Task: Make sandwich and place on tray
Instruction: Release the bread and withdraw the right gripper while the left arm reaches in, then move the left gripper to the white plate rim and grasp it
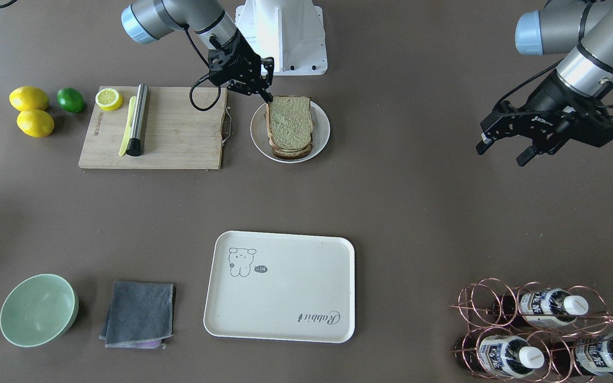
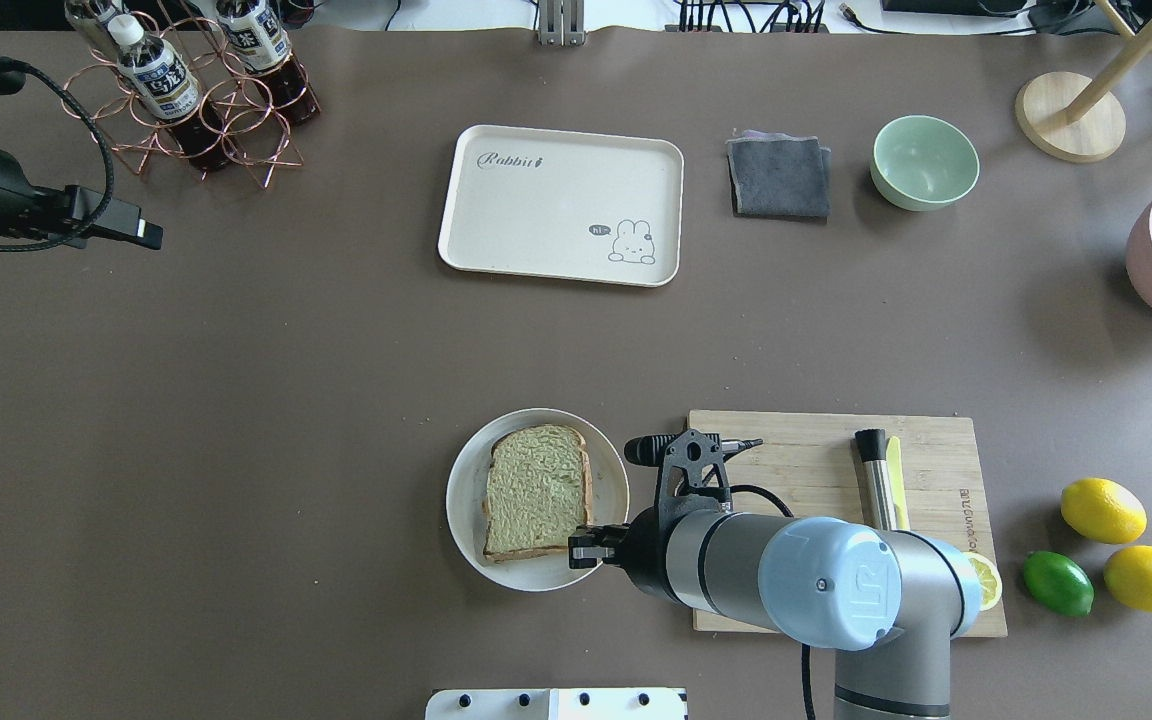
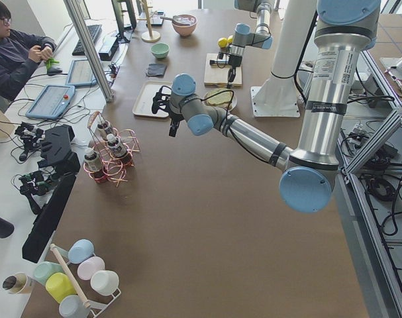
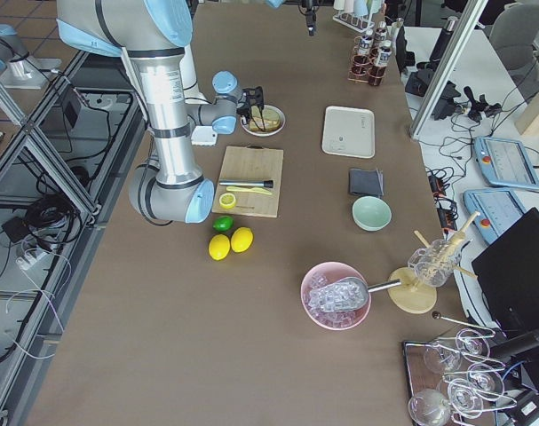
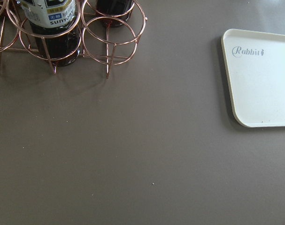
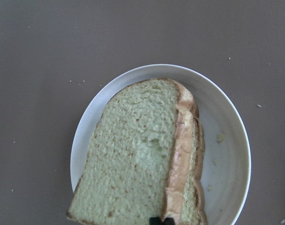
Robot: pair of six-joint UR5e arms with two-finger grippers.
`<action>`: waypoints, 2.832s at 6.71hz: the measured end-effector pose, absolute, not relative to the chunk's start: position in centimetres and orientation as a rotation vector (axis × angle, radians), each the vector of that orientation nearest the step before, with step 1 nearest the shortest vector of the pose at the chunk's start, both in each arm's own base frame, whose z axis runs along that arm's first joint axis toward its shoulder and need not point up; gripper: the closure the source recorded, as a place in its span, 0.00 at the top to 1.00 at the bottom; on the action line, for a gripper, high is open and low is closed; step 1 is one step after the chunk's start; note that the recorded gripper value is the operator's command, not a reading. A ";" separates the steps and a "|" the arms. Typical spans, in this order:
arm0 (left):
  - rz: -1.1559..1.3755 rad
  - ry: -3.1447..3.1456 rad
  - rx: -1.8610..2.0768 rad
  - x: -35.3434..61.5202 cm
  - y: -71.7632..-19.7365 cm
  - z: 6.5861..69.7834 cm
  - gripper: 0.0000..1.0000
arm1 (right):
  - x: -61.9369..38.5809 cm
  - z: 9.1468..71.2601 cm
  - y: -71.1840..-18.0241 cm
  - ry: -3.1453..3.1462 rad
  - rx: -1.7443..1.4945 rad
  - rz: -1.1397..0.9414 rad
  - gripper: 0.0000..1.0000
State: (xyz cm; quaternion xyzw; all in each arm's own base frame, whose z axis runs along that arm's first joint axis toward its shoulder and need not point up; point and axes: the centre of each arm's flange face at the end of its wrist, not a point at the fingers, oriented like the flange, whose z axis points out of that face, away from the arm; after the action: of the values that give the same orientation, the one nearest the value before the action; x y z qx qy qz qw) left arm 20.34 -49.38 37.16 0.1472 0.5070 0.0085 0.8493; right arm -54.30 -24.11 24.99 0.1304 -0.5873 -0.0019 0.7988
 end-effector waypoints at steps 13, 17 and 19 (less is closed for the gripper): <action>-0.067 1.125 0.204 35.7 -44.2 31.0 0.97 | -12.7 42.3 -55.2 -0.677 0.178 -0.248 1.00; -0.057 1.151 0.110 43.4 -38.3 29.3 0.94 | 3.7 54.6 -51.6 -0.636 0.081 -0.294 1.00; -0.043 1.139 0.089 48.2 -33.8 29.4 0.67 | 6.1 56.3 -50.3 -0.638 0.066 -0.264 1.00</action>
State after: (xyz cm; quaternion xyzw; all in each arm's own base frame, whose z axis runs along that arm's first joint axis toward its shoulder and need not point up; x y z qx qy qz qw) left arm 48.16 -33.83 29.42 0.0419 0.5391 -0.0204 0.8410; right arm 6.14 -50.27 56.30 0.0322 -0.3128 -0.1291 0.9405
